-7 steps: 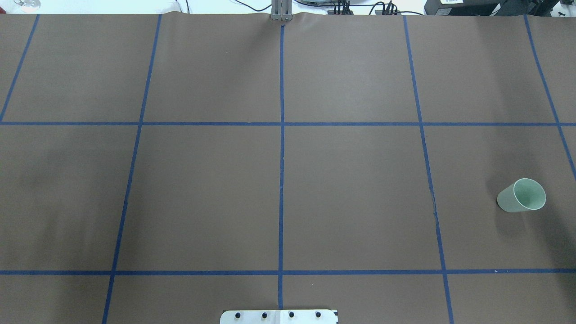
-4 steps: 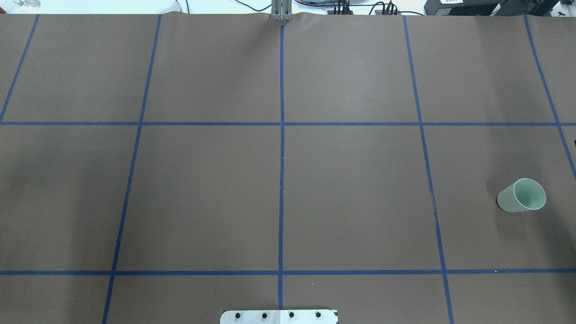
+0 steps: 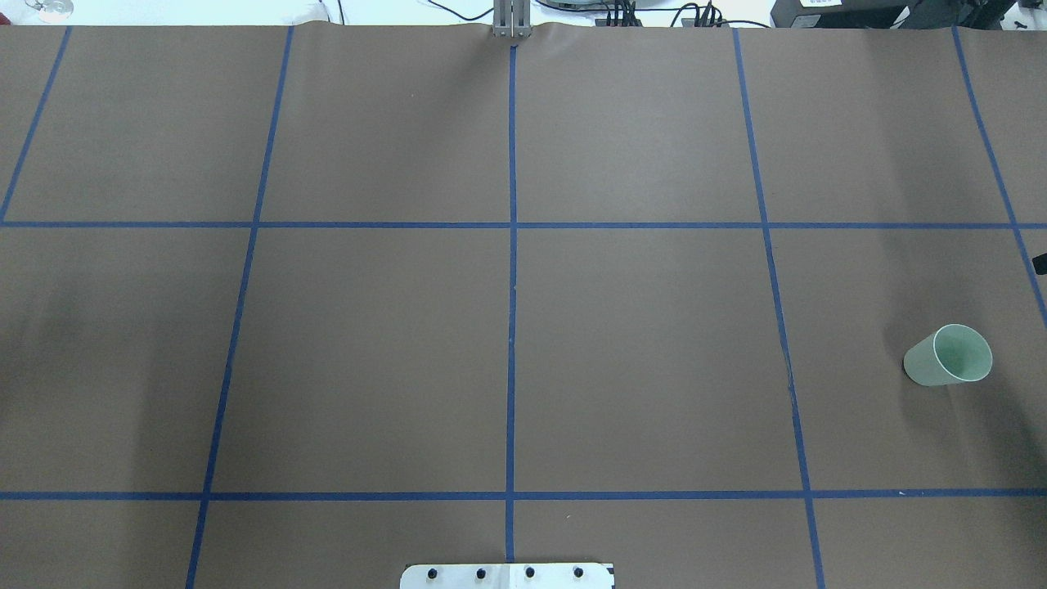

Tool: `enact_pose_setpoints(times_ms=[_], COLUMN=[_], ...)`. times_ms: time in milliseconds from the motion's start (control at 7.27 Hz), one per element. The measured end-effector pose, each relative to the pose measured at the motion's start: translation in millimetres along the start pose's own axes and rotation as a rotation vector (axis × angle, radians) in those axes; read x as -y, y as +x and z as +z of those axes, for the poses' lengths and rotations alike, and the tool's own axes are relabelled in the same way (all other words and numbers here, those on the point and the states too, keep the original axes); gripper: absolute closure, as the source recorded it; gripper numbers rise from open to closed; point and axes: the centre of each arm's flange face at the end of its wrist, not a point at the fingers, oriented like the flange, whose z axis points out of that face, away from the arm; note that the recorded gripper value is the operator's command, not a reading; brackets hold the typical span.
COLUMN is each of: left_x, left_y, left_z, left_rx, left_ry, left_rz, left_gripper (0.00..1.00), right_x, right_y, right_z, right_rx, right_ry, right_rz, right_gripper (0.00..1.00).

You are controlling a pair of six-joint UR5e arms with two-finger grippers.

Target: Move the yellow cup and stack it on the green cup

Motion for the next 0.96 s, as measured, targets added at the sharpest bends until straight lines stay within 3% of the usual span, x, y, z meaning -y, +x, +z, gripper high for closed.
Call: enact_pose_setpoints(times_ms=[275, 550, 963], left_x=[-28, -47, -68], left_y=[-10, -13, -15], left_z=[2, 24, 74], left_rx=[0.115, 0.161, 0.204], left_ry=[0.129, 0.223, 0.328], left_rz=[-0.143, -0.265, -0.349], left_gripper=[0.0, 0.0, 0.0], right_x=[-1, -13, -30], right_y=[-7, -12, -8], right_z=[-2, -7, -8], right_rx=[0.004, 0.008, 0.014], right_ry=[0.002, 0.003, -0.012], right_rz=[-0.014, -0.023, -0.012], right_gripper=[0.0, 0.0, 0.0])
